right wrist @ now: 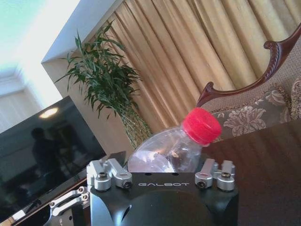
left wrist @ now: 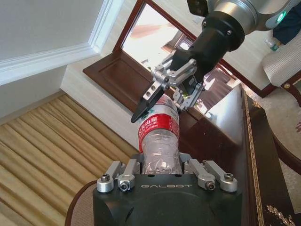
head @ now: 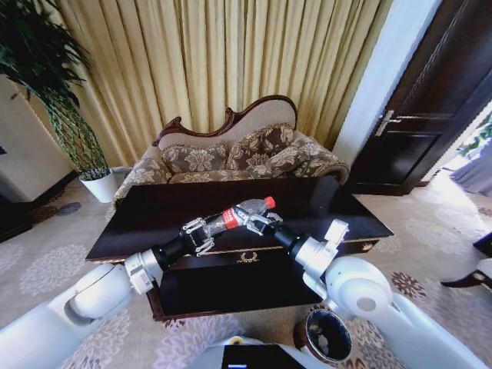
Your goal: Move to the front of the table and place the trash on the table into the trash bin.
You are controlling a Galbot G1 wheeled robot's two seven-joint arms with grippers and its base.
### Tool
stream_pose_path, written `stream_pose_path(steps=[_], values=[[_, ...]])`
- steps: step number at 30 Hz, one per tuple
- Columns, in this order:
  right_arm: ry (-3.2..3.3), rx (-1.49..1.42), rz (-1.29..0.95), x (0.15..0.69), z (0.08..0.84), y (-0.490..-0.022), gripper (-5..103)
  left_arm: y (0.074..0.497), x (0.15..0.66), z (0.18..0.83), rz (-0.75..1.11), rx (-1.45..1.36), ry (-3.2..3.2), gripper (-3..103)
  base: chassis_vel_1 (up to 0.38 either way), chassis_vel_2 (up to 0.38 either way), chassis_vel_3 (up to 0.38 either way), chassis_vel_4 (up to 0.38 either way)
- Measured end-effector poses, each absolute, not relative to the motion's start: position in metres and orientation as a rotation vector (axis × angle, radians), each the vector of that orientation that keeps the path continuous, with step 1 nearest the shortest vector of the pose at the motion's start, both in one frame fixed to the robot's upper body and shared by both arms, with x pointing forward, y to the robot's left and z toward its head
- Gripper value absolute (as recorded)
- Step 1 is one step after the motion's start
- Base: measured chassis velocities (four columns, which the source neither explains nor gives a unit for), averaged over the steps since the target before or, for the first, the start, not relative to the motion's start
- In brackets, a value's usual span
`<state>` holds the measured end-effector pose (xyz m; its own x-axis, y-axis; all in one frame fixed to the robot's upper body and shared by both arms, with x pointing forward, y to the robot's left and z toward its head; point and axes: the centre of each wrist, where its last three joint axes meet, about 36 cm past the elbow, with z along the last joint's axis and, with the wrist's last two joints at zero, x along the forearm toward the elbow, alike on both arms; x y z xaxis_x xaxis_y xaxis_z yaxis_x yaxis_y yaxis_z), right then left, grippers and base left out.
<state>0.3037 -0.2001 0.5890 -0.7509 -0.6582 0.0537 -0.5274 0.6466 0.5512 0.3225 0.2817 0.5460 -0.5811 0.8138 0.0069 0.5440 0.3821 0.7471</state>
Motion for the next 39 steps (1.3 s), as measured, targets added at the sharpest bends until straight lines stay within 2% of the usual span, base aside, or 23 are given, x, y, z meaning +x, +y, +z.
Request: stream_pose_path(steps=[1, 2, 3, 9, 13, 16, 17, 19, 20, 23, 26, 30, 39], values=[[-2.618, 0.961, -0.759, 0.304, 0.589, -0.2, 74, 0.282, 0.322, 0.546, 1.03, 1.18, 2.285, 36, 0.0, 0.0, 0.0, 0.0], [-2.619, 0.957, -0.757, 0.304, 0.589, -0.2, 68, 0.282, 0.322, 0.546, 1.029, 1.181, 2.285, 36, 0.0, 0.0, 0.0, 0.0], [-2.619, 0.957, -0.757, 0.304, 0.589, -0.2, 68, 0.282, 0.322, 0.546, 1.029, 1.181, 2.285, 36, 0.0, 0.0, 0.0, 0.0], [-2.623, 0.952, -0.753, 0.303, 0.589, -0.201, 51, 0.282, 0.321, 0.544, 1.023, 1.178, 2.296, 36, 0.0, 0.0, 0.0, 0.0], [-2.623, 0.952, -0.753, 0.303, 0.589, -0.201, 45, 0.281, 0.32, 0.544, 1.02, 1.176, 2.302, 32, 0.0, 0.0, 0.0, 0.0], [-2.621, 0.947, -0.753, 0.302, 0.588, -0.201, 43, 0.281, 0.319, 0.544, 1.021, 1.179, 2.304, 43, 0.0, 0.0, 0.0, 0.0], [-2.621, 0.947, -0.753, 0.302, 0.588, -0.201, 43, 0.281, 0.319, 0.544, 1.021, 1.179, 2.304, 43, 0.0, 0.0, 0.0, 0.0], [-2.62, 0.942, -0.756, 0.301, 0.587, -0.201, 39, 0.28, 0.318, 0.543, 1.015, 1.181, 2.307, 53, 0.0, 0.0, 0.0, 0.0], [-2.62, 0.942, -0.756, 0.301, 0.587, -0.201, 39, 0.28, 0.318, 0.543, 1.015, 1.181, 2.307, 53, 0.0, 0.0, 0.0, 0.0], [-2.619, 0.934, -0.755, 0.301, 0.586, -0.201, 33, 0.28, 0.317, 0.544, 1.011, 1.179, 2.309, 70, 0.0, 0.0, 0.0, 0.0], [-2.621, 0.929, -0.755, 0.301, 0.586, -0.201, 33, 0.28, 0.317, 0.545, 1.011, 1.175, 2.31, 76, 0.0, 0.0, 0.0, 0.0], [-2.639, 0.909, -0.764, 0.301, 0.587, -0.201, 32, 0.28, 0.316, 0.548, 0.987, 1.163, 2.329, 97, 0.0, 0.0, 0.0, 0.0], [-2.737, 0.837, -0.697, 0.312, 0.58, -0.206, 32, 0.283, 0.318, 0.555, 0.884, 1.041, 2.422, 100, 0.0, 0.0, 0.0, 0.0]])
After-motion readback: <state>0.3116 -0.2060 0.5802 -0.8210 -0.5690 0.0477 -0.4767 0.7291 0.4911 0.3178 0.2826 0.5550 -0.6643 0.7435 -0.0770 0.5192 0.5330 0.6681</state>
